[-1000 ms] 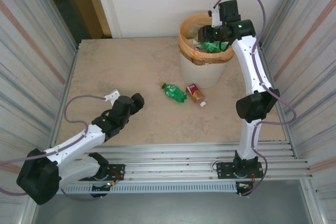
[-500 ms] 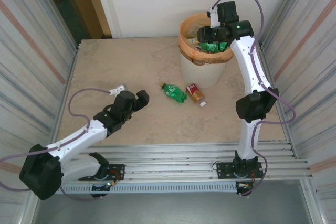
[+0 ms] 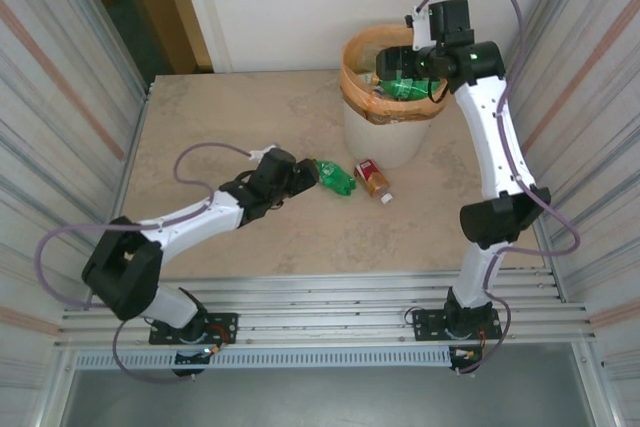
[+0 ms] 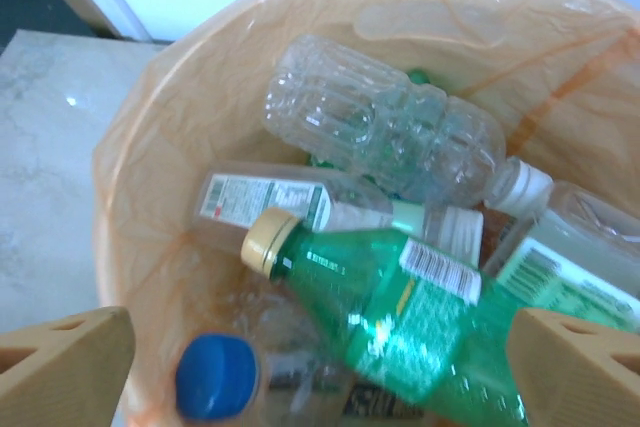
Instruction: Put the plastic bottles in the bin
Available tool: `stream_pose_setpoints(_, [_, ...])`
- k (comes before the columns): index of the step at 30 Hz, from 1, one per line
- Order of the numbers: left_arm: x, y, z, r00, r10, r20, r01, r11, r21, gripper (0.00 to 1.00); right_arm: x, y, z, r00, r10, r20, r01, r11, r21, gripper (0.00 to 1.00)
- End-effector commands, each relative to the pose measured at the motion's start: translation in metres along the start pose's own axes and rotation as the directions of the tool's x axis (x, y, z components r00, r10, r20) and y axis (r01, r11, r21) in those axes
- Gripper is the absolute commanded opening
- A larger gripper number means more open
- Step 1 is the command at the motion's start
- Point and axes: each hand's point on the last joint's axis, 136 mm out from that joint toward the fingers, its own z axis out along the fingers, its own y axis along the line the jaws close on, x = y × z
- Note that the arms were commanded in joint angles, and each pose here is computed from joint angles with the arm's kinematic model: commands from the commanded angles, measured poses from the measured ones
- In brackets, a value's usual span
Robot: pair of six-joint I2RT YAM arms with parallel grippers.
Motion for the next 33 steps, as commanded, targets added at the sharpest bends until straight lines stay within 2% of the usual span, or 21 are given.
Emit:
stream_pose_setpoints(1, [0.011, -0.013, 0.013, 0.998, -0.032, -0.059, 0.032, 0.999, -0.005, 0.99, 0.004, -0.003, -0.028, 0.999, 0.008, 0.037, -0.009, 1.000, 0.022, 0.99])
stream_pose_setpoints(6, [0.020, -0.027, 0.040, 0.993, -0.037, -0.109, 0.037, 0.999, -0.001, 0.98, 0.031, -0.019, -0.051, 0.996, 0.064, 0.063, -0.069, 0.994, 0.088, 0.98])
stream_pose_setpoints(17, [0.024, -0.030, 0.095, 0.983, -0.008, -0.186, -0.016, 0.992, -0.128, 0.99, 0.082, -0.038, -0.097, 0.976, 0.180, 0.122, -0.195, 0.972, 0.128, 0.98])
stream_pose_setpoints(27, [0.021, -0.027, 0.114, 0.978, 0.032, -0.207, -0.080, 0.970, -0.229, 0.99, 0.099, -0.044, -0.107, 0.974, 0.191, 0.118, -0.208, 0.966, 0.156, 0.98])
stream_pose_setpoints(33, [0.036, -0.012, 0.125, 0.960, 0.083, -0.267, -0.164, 0.940, -0.298, 0.99, 0.101, -0.044, -0.104, 0.973, 0.199, 0.115, -0.215, 0.964, 0.153, 0.98])
